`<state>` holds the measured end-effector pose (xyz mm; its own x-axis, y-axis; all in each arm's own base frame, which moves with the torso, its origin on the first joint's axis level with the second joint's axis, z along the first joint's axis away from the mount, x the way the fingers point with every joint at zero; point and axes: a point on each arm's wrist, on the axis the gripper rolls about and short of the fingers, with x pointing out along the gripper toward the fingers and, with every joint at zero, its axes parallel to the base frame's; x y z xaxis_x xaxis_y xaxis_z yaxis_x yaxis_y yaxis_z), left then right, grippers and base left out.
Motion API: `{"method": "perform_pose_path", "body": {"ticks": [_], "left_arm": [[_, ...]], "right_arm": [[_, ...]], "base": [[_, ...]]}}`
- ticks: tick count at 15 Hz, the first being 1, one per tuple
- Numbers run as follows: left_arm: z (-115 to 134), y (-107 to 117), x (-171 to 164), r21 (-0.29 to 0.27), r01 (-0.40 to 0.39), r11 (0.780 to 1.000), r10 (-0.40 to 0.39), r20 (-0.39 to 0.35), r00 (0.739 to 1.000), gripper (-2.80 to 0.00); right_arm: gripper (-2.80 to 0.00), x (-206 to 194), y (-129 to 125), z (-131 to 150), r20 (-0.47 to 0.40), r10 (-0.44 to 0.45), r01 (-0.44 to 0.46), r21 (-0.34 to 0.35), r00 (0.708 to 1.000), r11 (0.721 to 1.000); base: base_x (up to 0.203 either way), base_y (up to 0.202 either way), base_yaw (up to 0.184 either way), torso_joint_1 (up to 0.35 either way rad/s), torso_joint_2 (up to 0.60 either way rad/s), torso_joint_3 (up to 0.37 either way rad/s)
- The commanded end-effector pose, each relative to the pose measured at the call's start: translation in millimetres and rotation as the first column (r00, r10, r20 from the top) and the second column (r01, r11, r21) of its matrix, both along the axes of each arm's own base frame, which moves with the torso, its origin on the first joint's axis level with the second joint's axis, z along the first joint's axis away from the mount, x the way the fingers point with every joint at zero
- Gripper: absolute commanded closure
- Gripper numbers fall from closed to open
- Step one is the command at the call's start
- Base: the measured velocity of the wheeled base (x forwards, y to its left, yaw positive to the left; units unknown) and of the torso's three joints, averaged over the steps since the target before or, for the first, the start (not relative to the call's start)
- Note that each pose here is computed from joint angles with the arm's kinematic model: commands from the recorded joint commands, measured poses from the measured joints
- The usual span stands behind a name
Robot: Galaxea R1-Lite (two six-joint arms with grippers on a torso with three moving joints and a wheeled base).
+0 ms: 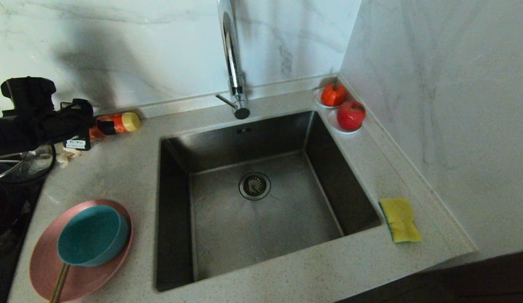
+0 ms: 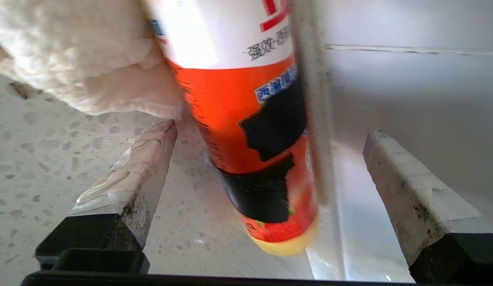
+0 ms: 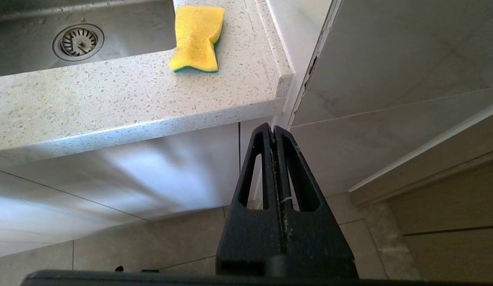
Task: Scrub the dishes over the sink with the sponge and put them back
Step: Grab the dish soap
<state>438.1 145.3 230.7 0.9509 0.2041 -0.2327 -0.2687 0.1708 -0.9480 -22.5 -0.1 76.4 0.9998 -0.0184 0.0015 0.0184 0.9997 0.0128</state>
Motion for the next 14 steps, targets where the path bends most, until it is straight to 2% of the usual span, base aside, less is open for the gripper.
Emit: {"method": "perform_pose_path", "body": {"ticks": [1,3,14], "left_arm": [[-5.3,-2.3,6.3,-0.007,-0.017,1.000,0.017,-0.028,0.999,-2.80],[-6.5,-3.4,8.4,-0.009,-0.021,1.000,0.020,-0.042,0.999,-2.80],[-0.2,-3.1,14.7,0.004,-0.015,1.000,0.015,-0.002,1.000,-2.80]], "right_arm": [[0.00,0.1,0.0,-0.1,-0.001,0.000,0.000,0.001,1.000,1.000],[0.00,0.0,0.0,0.0,0.001,0.000,0.000,0.001,1.000,1.000],[0.00,0.0,0.0,0.3,0.000,0.000,0.000,0.001,1.000,1.000]], "base": [[0.000,0.000,0.000,0.000,0.00,0.000],[0.000,0.000,0.000,0.000,0.00,0.000],[0.000,0.000,0.000,0.000,0.00,0.000]]}}
